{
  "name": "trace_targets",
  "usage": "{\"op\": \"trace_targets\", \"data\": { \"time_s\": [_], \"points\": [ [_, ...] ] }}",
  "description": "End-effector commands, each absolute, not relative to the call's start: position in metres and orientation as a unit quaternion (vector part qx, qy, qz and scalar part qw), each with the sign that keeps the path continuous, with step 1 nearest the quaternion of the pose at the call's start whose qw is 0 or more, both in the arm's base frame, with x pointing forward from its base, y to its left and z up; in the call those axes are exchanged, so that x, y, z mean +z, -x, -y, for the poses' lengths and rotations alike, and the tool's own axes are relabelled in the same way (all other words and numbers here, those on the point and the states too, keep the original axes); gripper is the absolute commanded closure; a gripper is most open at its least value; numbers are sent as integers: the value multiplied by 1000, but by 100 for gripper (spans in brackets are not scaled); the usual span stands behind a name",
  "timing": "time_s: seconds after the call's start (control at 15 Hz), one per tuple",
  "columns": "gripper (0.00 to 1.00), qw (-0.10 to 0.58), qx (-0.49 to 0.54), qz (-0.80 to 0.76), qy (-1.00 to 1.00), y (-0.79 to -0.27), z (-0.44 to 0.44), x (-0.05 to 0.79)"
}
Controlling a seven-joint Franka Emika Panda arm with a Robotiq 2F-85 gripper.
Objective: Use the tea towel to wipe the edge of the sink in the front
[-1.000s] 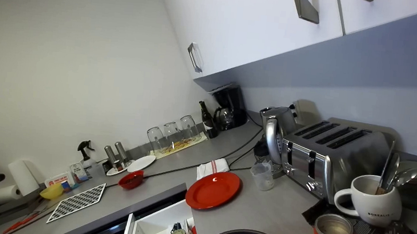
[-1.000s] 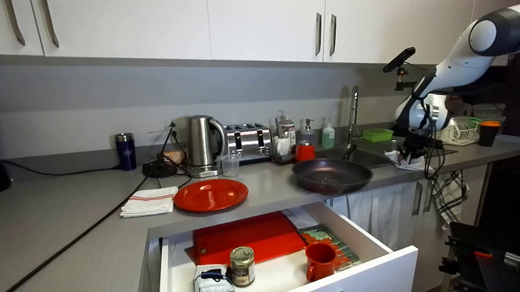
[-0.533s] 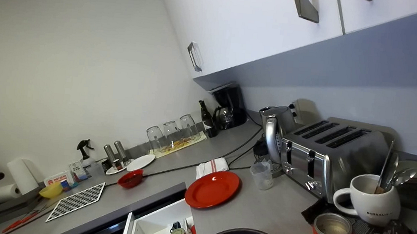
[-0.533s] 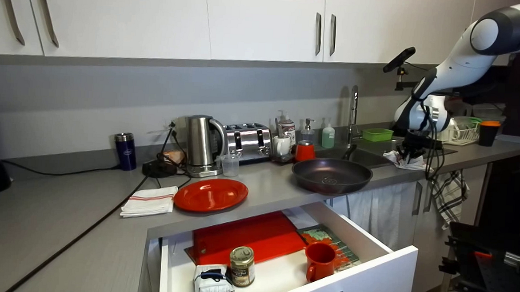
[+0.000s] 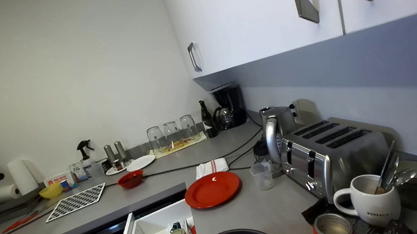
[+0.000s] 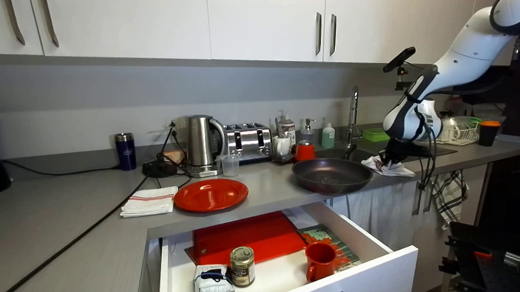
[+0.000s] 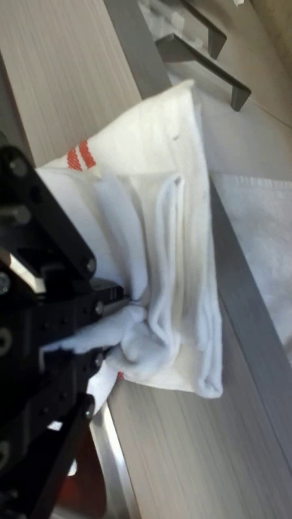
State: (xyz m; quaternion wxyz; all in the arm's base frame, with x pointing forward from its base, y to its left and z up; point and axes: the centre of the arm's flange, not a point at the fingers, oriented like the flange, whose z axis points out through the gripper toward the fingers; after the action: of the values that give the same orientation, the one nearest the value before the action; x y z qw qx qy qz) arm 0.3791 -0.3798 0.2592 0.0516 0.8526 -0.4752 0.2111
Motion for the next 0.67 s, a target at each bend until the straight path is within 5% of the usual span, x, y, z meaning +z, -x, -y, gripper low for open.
{"op": "trace_targets", "data": {
  "time_s": [0.0, 0.6],
  "points": [
    [94, 39, 208, 425, -880, -367, 318, 251],
    [94, 41, 194, 457, -867, -369, 352, 242]
  ]
}}
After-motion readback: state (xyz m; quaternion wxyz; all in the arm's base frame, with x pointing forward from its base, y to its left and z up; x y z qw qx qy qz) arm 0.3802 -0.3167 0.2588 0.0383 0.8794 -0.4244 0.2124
